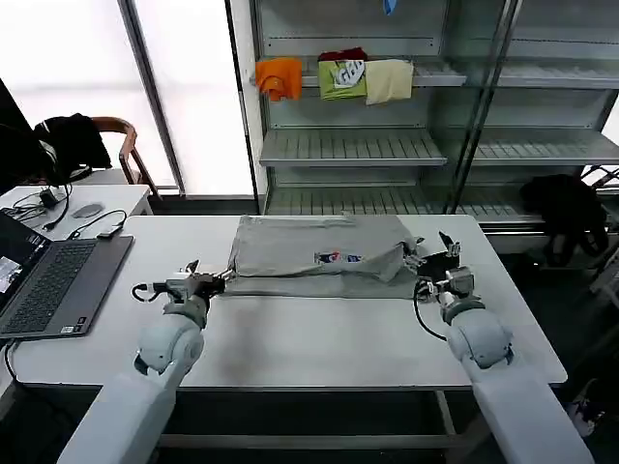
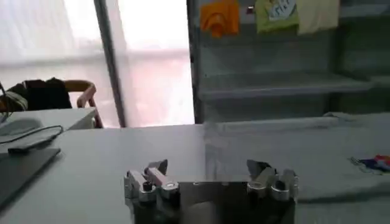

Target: Fold and organize the clothes.

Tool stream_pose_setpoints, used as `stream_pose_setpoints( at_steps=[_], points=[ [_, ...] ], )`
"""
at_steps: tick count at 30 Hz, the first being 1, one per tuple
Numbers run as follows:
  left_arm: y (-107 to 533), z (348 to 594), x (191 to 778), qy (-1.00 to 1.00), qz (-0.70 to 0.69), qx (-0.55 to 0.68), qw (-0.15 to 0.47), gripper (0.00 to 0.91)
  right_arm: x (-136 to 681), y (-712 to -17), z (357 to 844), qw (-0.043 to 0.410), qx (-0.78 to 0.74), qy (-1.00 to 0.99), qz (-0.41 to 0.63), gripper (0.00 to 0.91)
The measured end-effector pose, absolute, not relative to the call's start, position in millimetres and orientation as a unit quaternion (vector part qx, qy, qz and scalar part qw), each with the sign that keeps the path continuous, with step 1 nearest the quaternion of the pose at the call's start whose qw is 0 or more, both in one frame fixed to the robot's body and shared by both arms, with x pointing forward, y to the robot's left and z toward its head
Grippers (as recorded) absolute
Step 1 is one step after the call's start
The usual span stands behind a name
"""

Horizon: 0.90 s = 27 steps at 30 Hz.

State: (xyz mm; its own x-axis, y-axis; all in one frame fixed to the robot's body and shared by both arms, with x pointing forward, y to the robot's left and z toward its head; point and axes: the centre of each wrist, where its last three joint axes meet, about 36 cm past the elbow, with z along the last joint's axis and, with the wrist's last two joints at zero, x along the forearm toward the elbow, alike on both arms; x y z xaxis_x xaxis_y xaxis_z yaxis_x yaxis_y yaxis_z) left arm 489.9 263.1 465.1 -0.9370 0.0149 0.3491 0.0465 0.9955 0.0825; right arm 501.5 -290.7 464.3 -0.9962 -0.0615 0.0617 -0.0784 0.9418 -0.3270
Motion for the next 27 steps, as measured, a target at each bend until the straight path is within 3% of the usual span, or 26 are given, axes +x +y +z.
stream_pose_setpoints(
  at_steps=[12, 27],
  points=[
    [270, 468, 466, -0.98, -0.043, -0.062, 0.186, 0.907, 502, -299, 463, 0.005, 0.039, -0.985, 0.169, 0.907],
    [279, 461, 469, -0.975, -0.012, -0.071, 0.209, 0.907, 466, -301, 440, 0.109, 0.048, -0.99, 0.075, 0.907]
  ],
)
